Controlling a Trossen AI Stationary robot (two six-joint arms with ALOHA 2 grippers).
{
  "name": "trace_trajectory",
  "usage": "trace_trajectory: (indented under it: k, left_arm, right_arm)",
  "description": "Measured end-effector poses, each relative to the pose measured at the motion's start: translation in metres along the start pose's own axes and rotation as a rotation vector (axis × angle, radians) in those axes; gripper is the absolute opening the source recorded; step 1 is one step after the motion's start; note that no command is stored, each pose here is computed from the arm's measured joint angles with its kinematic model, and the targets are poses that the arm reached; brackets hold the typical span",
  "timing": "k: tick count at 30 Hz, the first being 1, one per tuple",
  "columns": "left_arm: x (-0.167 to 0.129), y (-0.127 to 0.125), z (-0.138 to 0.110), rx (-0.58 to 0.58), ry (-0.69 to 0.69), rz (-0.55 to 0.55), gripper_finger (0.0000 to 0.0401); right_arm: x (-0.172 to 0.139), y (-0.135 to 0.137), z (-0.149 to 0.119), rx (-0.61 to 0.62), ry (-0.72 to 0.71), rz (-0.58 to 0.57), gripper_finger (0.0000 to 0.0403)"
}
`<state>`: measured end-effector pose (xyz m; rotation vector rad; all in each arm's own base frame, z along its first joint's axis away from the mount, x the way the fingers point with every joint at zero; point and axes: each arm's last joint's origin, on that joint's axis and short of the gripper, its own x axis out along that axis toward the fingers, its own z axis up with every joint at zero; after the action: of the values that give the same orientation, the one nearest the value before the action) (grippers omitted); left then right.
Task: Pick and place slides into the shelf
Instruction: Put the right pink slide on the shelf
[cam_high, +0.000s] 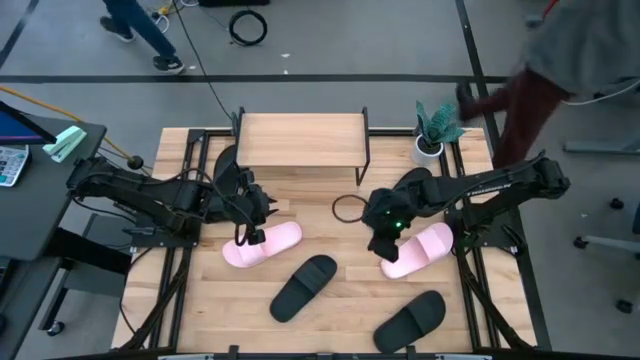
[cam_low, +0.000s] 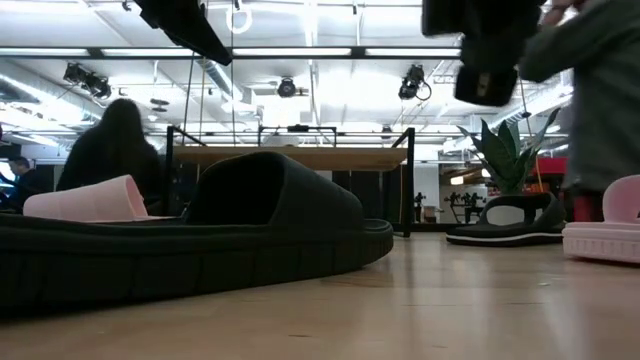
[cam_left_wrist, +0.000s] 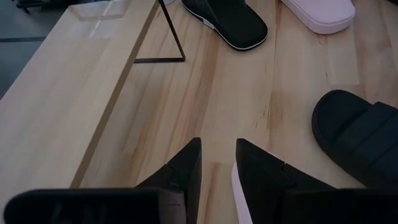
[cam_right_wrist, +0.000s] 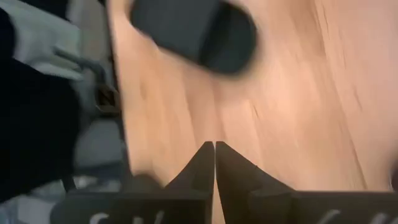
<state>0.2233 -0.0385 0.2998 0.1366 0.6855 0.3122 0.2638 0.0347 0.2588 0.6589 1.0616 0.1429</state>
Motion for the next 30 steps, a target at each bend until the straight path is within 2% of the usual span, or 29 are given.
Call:
trace_trajectory:
  k: [3, 10, 15, 23, 30]
  left_arm:
    - [0.000, 0.000, 0.000, 0.000, 0.000, 0.000, 0.0105]
    - [0.000, 0.000, 0.000, 0.001, 0.001, 0.000, 0.0103]
    - [0.000, 0.000, 0.000, 0.001, 0.001, 0.000, 0.0096]
    - [0.000, 0.000, 0.000, 0.004, 0.001, 0.000, 0.0085]
    - [0.000, 0.000, 0.000, 0.013, 0.001, 0.000, 0.0083]
  right_arm:
    - [-0.002, -0.006, -0.009, 0.071, 0.073, -0.071, 0.0036]
    - [-0.014, -0.023, -0.038, 0.231, 0.281, -0.369, 0.0071]
    - [-0.017, -0.024, -0.047, 0.383, 0.308, -0.473, 0.0092]
    - [0.000, -0.011, -0.056, 0.352, 0.284, -0.575, 0.0103]
    - [0.025, 0.001, -0.071, 0.318, 0.325, -0.675, 0.0103]
